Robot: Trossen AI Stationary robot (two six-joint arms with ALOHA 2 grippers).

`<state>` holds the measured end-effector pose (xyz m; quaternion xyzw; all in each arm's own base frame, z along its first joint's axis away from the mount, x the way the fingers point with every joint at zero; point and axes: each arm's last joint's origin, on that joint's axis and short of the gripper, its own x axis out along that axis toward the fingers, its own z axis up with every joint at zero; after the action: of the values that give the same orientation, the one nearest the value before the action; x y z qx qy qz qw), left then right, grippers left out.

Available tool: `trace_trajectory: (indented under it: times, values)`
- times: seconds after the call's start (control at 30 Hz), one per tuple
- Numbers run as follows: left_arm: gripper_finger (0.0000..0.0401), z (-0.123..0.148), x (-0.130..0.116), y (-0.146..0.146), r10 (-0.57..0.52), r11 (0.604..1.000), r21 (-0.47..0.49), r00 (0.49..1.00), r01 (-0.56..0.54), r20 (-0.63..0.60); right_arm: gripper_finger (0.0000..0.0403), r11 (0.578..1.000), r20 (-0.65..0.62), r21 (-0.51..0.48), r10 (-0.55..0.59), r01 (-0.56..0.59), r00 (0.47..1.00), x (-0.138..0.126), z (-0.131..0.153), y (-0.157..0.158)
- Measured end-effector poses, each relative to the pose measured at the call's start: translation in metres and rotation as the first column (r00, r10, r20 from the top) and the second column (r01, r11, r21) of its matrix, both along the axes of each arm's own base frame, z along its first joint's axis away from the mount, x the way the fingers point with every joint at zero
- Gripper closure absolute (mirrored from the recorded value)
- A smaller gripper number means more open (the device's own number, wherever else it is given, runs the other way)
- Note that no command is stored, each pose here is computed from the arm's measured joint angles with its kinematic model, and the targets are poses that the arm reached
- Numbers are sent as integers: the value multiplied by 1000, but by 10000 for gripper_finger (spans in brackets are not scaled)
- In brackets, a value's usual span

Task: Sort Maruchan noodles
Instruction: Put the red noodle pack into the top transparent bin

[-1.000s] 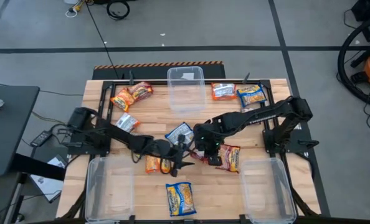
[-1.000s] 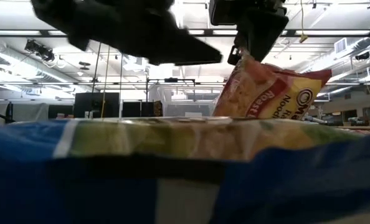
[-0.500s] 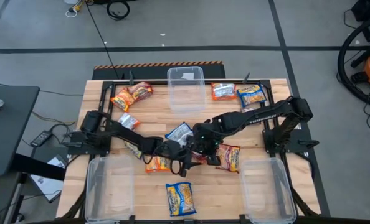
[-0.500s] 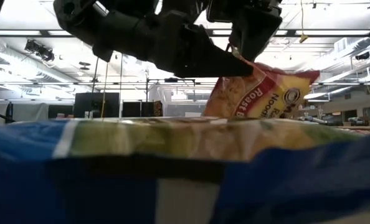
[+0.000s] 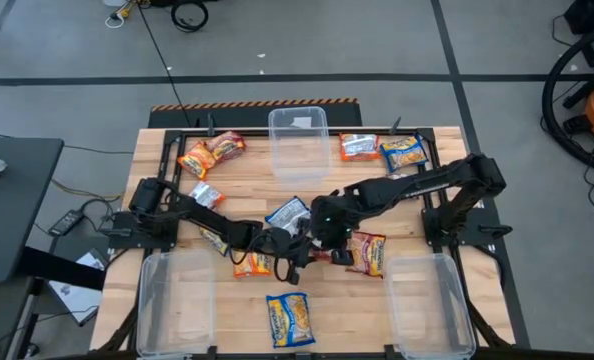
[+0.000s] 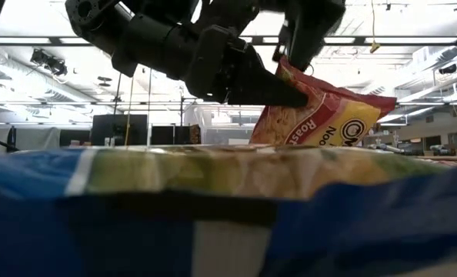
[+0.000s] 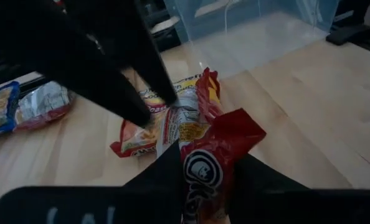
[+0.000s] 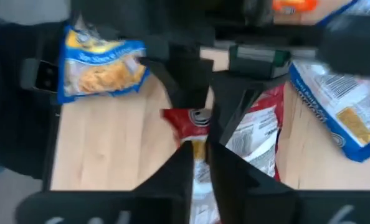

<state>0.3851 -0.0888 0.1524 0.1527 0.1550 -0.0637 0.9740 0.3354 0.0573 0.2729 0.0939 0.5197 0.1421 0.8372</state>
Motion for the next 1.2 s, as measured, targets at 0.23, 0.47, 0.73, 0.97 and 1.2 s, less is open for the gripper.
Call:
trace_trajectory:
  times: [0.23,0.47,0.73,0.97,1.2]
  values:
    - [314,0,0,4,138,990,-18,990,-138,6,258,964,69,-233,-118,131,991,-37,41,19]
    - [313,8,0,12,217,971,-108,976,-214,17,216,870,115,-423,-224,252,968,-50,13,49]
    - [313,21,-4,13,232,968,-107,972,-228,25,153,854,141,-459,-204,247,969,-37,-9,47]
    - [313,27,-3,14,258,958,-146,964,-246,66,122,864,66,-480,-138,153,988,-20,-31,37]
    - [313,39,-6,13,256,957,-165,961,-237,106,146,838,40,-521,-169,165,985,-14,-40,29]
